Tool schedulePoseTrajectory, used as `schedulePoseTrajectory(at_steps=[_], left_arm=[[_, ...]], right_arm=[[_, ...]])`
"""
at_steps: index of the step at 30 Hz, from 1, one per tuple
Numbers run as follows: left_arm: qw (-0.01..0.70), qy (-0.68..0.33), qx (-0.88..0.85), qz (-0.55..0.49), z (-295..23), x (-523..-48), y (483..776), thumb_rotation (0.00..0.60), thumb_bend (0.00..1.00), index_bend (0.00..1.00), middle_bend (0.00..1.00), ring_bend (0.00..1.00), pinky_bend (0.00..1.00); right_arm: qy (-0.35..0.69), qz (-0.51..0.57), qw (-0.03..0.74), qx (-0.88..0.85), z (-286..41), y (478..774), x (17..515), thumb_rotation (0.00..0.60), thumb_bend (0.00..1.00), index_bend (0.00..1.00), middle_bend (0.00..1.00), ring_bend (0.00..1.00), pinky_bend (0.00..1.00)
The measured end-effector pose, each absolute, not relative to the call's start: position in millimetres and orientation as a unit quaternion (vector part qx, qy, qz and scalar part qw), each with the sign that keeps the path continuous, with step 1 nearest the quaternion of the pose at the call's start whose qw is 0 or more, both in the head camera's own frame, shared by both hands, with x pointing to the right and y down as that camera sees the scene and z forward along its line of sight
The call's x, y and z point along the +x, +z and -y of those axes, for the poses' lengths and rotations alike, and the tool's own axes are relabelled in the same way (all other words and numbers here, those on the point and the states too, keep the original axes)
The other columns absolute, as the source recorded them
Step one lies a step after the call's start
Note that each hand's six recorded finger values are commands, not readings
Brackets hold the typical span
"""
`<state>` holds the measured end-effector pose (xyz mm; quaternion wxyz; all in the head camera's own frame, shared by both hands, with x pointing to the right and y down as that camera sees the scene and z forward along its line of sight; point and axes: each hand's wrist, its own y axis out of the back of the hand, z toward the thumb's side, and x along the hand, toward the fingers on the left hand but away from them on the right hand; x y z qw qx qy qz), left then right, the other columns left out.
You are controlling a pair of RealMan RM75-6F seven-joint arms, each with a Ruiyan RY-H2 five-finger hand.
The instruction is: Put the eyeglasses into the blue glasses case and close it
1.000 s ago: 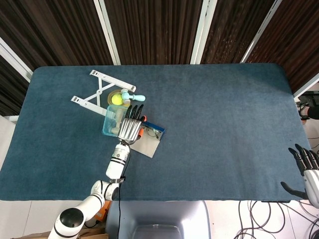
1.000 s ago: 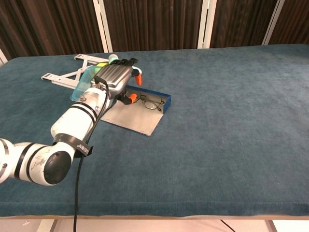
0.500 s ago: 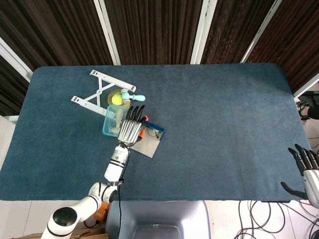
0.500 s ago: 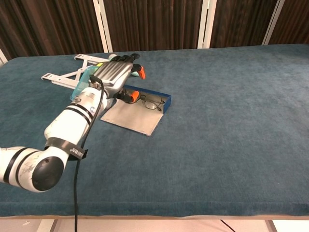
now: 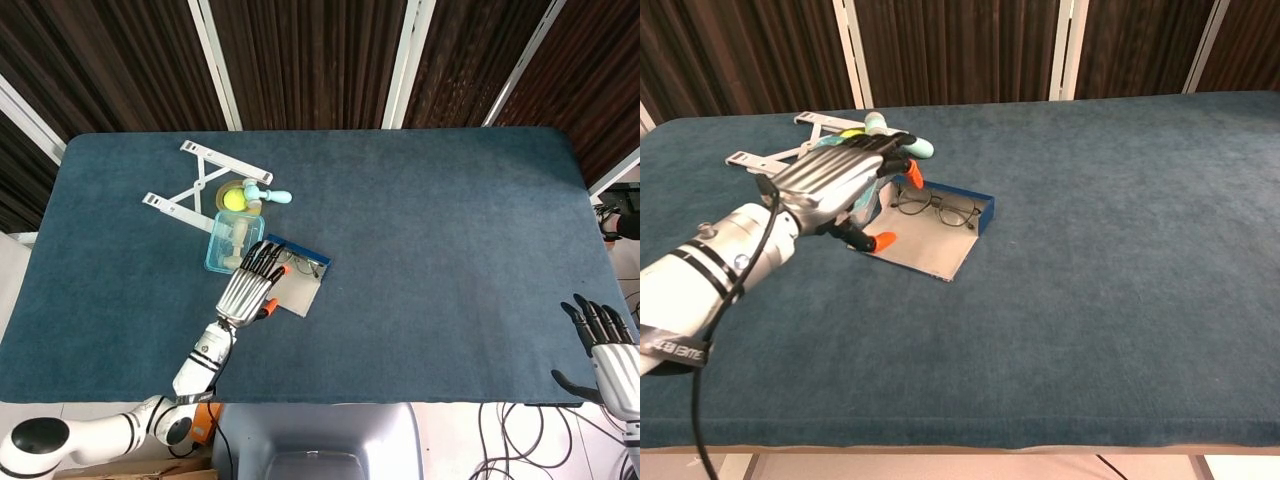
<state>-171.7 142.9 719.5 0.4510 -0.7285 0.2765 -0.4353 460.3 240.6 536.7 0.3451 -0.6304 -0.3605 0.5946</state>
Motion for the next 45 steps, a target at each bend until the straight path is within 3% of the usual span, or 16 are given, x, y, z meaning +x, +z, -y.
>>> schedulePoseTrajectory(at_steps=[15, 25, 37, 45], left_arm=[[0.446, -0.49, -0.72, -0.208, -168, -178, 752, 0.6, 0.24, 0.24, 0.0, 0.0, 0.03], [0.447, -0.49, -0.72, -0.204, -163, -171, 757, 0.6, 0.24, 0.23, 0.0, 0.0, 0.03], [0.447, -0.473, -0.726, -0.224, -154, -161, 739, 0.6, 0.24, 0.22, 0.0, 0.0, 0.03], [0.441, -0.486, -0.722, -0.218, -152, -159, 750, 0.6, 0.24, 0.23, 0.0, 0.0, 0.03]], right_arm=[[0.592, 0.361, 0.343, -0.634, -240, 537, 459, 0.6, 0.33, 0.0, 0.0, 0.0, 0.0], [0.591, 0.362, 0.343, -0.634, -239, 537, 460, 0.6, 0.33, 0.0, 0.0, 0.0, 0.0], [0.591, 0.361, 0.343, -0.635, -240, 537, 459, 0.6, 0.33, 0.0, 0.0, 0.0, 0.0], [0.589, 0.366, 0.342, -0.635, -239, 535, 460, 0.6, 0.33, 0.0, 0.0, 0.0, 0.0]])
